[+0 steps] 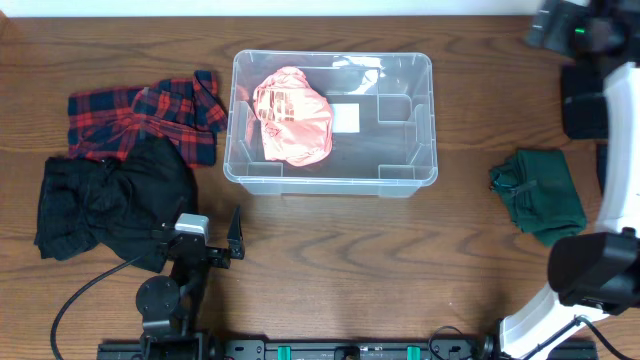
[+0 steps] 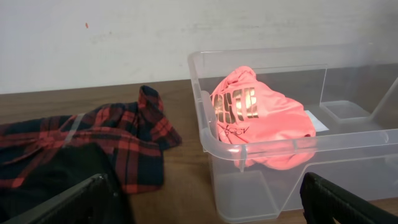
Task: Pack container
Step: 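Move the right gripper to the black folded item at far right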
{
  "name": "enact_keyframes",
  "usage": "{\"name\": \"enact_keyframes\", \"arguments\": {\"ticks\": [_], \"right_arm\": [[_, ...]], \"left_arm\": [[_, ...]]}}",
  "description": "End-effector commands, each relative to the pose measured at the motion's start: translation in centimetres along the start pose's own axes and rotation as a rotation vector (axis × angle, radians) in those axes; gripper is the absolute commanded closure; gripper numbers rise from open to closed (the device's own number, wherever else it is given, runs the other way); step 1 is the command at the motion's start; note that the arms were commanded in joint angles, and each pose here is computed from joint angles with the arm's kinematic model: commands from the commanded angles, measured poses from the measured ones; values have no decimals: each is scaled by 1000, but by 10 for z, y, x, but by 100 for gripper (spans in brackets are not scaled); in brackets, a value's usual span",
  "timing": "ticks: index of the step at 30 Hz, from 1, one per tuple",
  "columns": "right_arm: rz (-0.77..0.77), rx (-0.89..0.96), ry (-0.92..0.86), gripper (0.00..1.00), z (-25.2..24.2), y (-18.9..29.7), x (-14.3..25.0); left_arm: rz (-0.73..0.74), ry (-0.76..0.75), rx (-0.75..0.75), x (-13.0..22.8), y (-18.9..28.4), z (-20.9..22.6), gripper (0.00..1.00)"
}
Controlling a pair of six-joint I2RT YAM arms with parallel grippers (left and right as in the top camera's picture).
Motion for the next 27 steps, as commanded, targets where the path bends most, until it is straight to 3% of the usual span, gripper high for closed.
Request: {"name": "enact_keyframes", "arguments": {"ticks": [1, 5, 16, 27], "right_arm": [[48, 62, -76, 1, -41, -15, 6], [106, 116, -157, 1, -92, -35, 15], [273, 97, -152, 1, -173, -116, 59], [234, -40, -68, 1, -222, -160, 72]], "left_arm": [[49, 21, -1, 16, -1, 1, 2], [49, 21, -1, 16, -1, 1, 2], [49, 21, -1, 16, -1, 1, 2], [49, 21, -1, 16, -1, 1, 2]]}}
Point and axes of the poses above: each gripper's point midway between its finger pads, its own y axis back along the fingers, its own z axis along the line the jaws close on, x = y × z, the point moved 2 cm from there along y, back along the fingers, and after that the axes turned 2 degrees about y, right-handed, at the moved point
